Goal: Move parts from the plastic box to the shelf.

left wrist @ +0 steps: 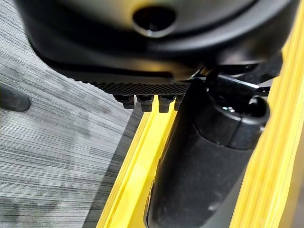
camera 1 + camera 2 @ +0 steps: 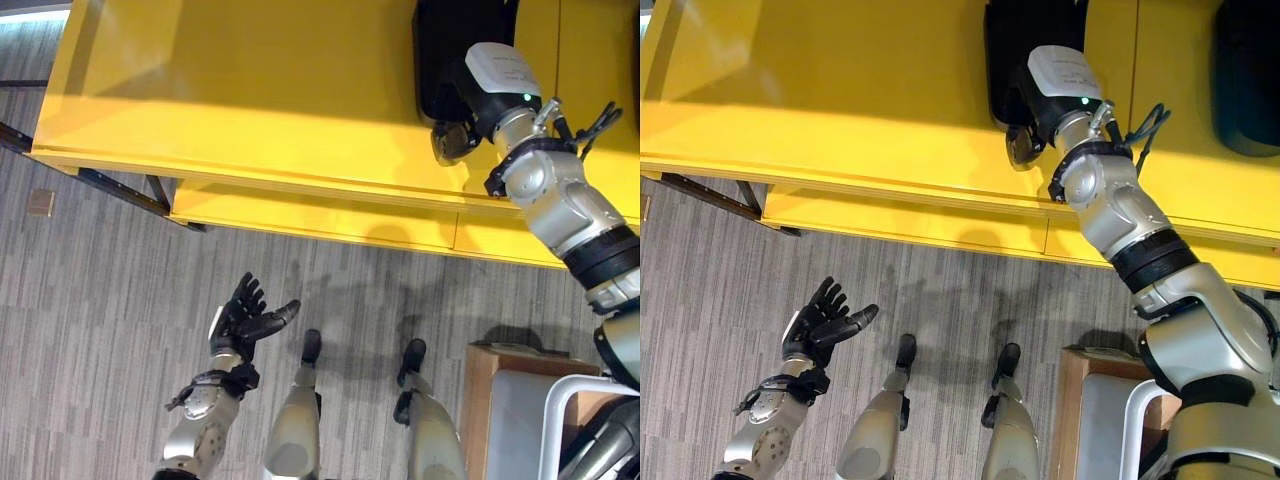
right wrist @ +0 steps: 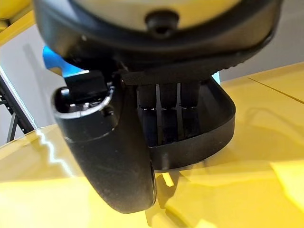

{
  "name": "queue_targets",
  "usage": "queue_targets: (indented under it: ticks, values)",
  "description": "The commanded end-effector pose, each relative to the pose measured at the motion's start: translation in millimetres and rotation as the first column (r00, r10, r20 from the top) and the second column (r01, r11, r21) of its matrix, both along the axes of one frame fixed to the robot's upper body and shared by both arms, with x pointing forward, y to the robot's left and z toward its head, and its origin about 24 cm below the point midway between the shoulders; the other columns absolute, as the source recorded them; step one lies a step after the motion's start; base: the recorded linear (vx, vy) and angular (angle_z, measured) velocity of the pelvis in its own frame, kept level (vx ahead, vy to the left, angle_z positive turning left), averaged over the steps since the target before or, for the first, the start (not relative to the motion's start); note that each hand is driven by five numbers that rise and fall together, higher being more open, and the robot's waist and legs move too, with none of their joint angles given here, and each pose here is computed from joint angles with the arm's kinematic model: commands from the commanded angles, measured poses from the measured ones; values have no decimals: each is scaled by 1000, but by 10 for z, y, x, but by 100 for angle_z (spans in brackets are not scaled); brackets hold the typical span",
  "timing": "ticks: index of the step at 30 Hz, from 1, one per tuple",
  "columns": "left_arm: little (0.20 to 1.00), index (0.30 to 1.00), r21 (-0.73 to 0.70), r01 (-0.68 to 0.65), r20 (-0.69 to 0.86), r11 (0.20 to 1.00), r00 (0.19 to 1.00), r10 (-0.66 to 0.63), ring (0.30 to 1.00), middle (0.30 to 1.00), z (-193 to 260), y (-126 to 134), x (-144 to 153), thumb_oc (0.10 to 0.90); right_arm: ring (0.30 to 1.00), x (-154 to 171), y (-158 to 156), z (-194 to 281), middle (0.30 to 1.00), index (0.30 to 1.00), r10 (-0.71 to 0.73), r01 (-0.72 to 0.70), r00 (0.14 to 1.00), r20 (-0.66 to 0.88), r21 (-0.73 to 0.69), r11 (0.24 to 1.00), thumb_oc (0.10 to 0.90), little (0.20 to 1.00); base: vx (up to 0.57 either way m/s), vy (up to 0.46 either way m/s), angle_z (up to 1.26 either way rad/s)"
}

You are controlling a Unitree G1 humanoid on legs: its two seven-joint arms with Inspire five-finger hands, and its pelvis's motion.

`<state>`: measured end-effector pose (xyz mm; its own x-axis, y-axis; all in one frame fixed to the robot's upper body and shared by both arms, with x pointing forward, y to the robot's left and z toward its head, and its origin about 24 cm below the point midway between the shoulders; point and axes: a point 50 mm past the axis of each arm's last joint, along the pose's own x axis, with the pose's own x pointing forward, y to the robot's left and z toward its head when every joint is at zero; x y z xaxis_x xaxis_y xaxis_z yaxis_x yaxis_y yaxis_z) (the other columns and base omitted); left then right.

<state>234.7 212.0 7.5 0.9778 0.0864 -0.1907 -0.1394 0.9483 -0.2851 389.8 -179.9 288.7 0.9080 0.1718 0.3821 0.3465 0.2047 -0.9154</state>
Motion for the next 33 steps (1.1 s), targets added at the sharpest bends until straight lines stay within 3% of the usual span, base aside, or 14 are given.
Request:
queue_targets:
  ticks: [1, 14, 15, 16, 17, 33]
  values:
    - [1000, 1000, 43, -2, 149, 999, 989, -4, 1000, 1000, 290, 88, -48, 900, 300, -66, 42, 445, 300, 300, 17, -20, 989, 144, 18, 1000, 400, 300, 0, 0, 0]
    - [1000, 1000, 42, 2, 145, 999, 989, -8, 1000, 1000, 281, 88, -51, 900, 300, -67, 66, 476, 300, 300, 27, -29, 990, 139, 10, 1000, 400, 300, -1, 1, -3]
    - [1000, 1000, 42, 1, 145, 999, 989, -7, 1000, 1000, 281, 90, -50, 900, 363, -68, 74, 481, 363, 363, 29, -30, 990, 140, 7, 1000, 445, 363, -2, -1, -10]
    - [1000, 1000, 42, 0, 146, 999, 989, -6, 1000, 1000, 284, 90, -50, 900, 605, -68, 77, 485, 605, 605, 30, -31, 990, 141, 5, 999, 618, 605, -3, 0, -8]
    - [1000, 1000, 44, -1, 147, 999, 989, -5, 1000, 1000, 287, 98, -47, 900, 1000, -66, 103, 488, 1000, 1000, 39, -39, 991, 131, -2, 999, 900, 1000, -2, 3, -6]
    - [1000, 1000, 54, -41, 142, 998, 989, 33, 1000, 1000, 306, 157, -40, 900, 1000, -457, 582, 803, 1000, 1000, 268, -256, 918, 293, -79, 963, 900, 1000, 0, 0, 0]
